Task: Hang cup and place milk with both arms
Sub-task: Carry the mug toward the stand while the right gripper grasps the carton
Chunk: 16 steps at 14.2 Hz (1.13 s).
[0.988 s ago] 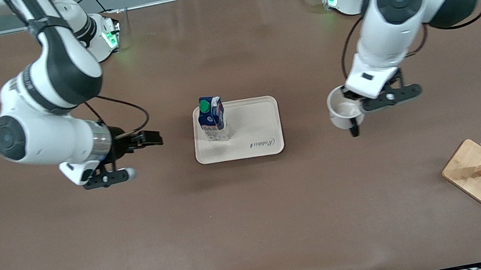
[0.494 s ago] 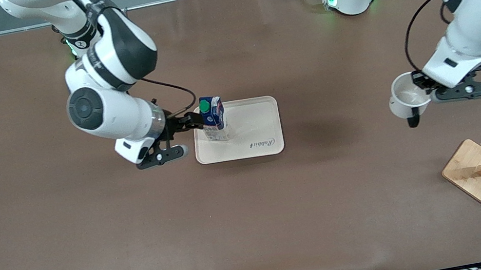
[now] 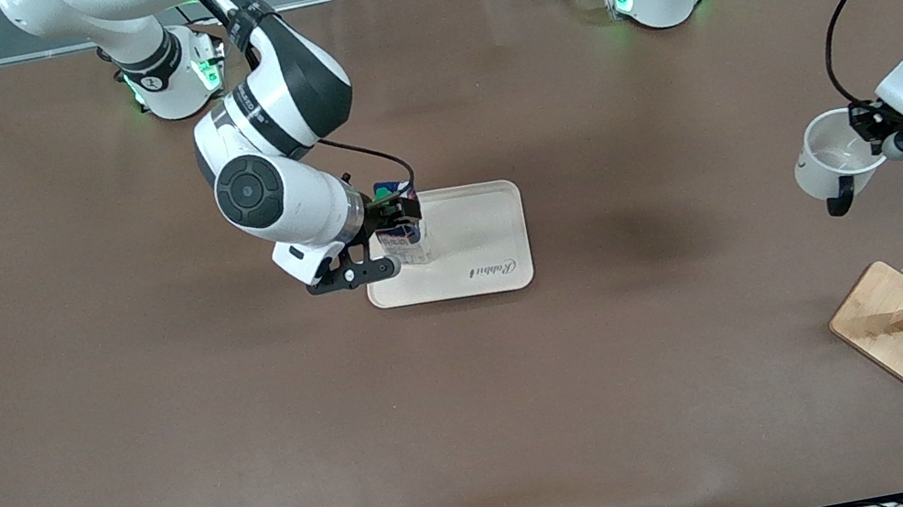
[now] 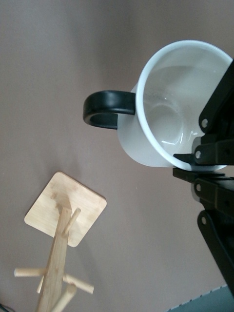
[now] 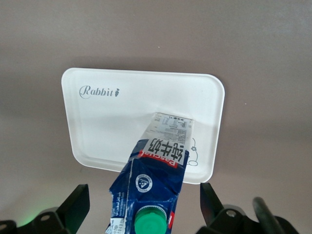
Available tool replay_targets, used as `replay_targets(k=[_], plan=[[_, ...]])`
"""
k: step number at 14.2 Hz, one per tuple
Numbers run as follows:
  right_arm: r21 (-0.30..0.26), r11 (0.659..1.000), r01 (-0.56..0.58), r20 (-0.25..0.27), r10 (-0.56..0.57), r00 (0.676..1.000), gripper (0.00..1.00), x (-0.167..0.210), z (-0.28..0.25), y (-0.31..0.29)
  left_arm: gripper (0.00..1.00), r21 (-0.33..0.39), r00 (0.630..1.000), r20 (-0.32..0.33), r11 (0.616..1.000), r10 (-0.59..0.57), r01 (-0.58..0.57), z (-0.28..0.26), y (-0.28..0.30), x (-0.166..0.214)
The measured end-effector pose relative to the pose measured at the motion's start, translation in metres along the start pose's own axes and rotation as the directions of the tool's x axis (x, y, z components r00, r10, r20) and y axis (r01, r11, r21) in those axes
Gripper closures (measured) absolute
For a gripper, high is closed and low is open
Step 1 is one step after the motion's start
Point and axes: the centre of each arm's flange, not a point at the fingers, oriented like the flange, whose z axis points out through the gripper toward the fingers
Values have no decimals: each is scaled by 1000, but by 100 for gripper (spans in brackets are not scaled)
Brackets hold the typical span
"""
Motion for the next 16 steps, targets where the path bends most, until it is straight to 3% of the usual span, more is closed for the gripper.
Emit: replay_targets(k=[8,16], plan=[[-50,996,-70,67,73,995,0,-13,29,-5,93,-9,997,-28,997,72,-72,2,-63,-16],[-56,993,-101,66,104,992,0,-17,29,-12,93,-25,981,-93,985,167,-170,7,-111,6]])
